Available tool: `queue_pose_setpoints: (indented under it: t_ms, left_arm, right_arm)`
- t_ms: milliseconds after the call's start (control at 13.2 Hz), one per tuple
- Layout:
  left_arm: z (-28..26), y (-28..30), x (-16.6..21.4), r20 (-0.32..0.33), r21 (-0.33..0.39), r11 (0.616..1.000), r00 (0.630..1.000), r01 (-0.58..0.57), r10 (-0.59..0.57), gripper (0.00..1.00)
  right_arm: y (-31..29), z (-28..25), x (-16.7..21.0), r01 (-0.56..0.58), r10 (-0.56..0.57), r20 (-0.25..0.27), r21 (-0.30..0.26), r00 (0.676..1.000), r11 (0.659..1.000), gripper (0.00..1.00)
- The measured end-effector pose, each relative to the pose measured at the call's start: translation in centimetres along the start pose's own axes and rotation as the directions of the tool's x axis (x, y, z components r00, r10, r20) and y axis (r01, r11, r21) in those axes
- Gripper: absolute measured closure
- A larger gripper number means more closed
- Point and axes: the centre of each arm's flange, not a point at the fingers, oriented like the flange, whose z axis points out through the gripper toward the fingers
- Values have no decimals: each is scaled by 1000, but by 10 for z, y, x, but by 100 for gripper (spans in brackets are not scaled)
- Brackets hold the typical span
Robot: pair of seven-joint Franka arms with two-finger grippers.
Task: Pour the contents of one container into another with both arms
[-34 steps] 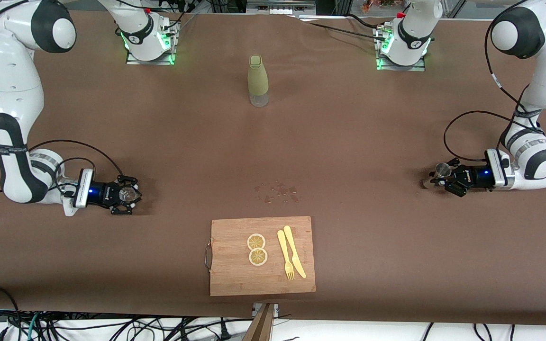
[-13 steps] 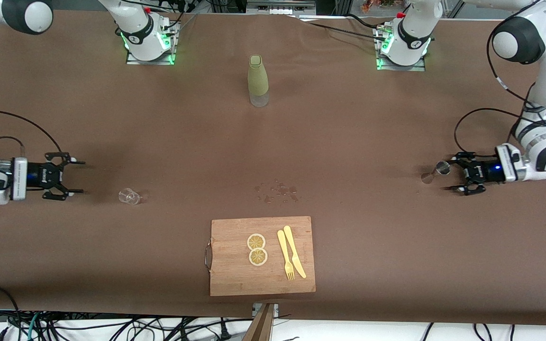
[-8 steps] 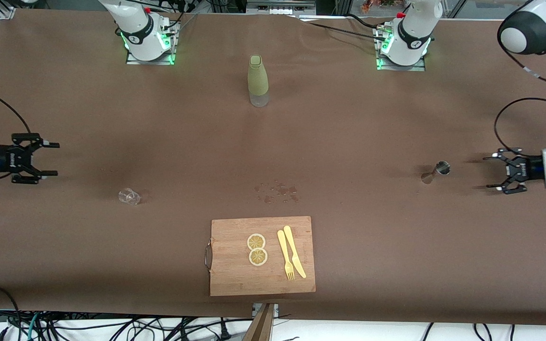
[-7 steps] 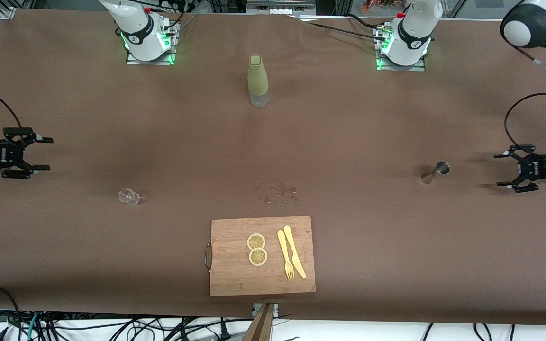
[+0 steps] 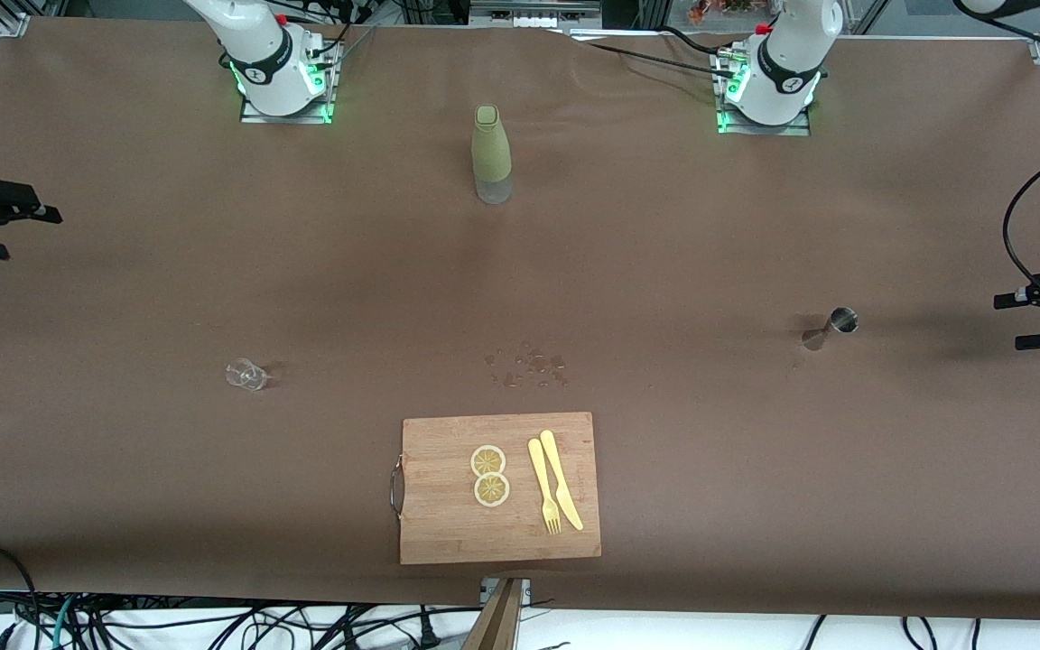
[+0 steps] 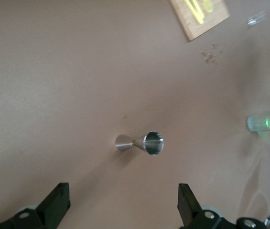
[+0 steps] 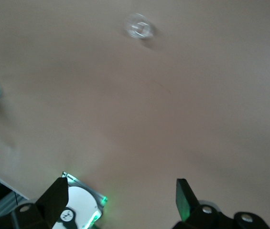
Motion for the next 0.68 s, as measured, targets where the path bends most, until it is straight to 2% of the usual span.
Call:
queue_pose_setpoints:
  t_ms: [151, 302, 453, 604, 679]
  left_arm:
    - [-14, 58, 43, 58, 86, 996, 998, -16, 11, 0]
    - [-35, 110, 73, 67, 187, 979, 995, -79, 68, 0]
    - [-65, 146, 87, 46, 320, 938, 991, -135, 127, 0]
    - [-85, 174, 92, 51, 394, 904, 986, -166, 159, 0]
    - [-88, 186, 94, 71, 430, 890, 988, -153, 136, 0]
  right_arm:
    - [-21, -4, -7, -163, 162, -13, -86, 987, 983, 0]
    - [-45, 4, -6, -279, 273, -61, -142, 960, 950, 0]
    - [-66, 16, -11, -342, 332, -84, -152, 939, 927, 0]
    - [-74, 17, -20, -350, 338, -99, -151, 936, 924, 0]
    - [-75, 14, -23, -353, 339, -112, -150, 934, 924, 0]
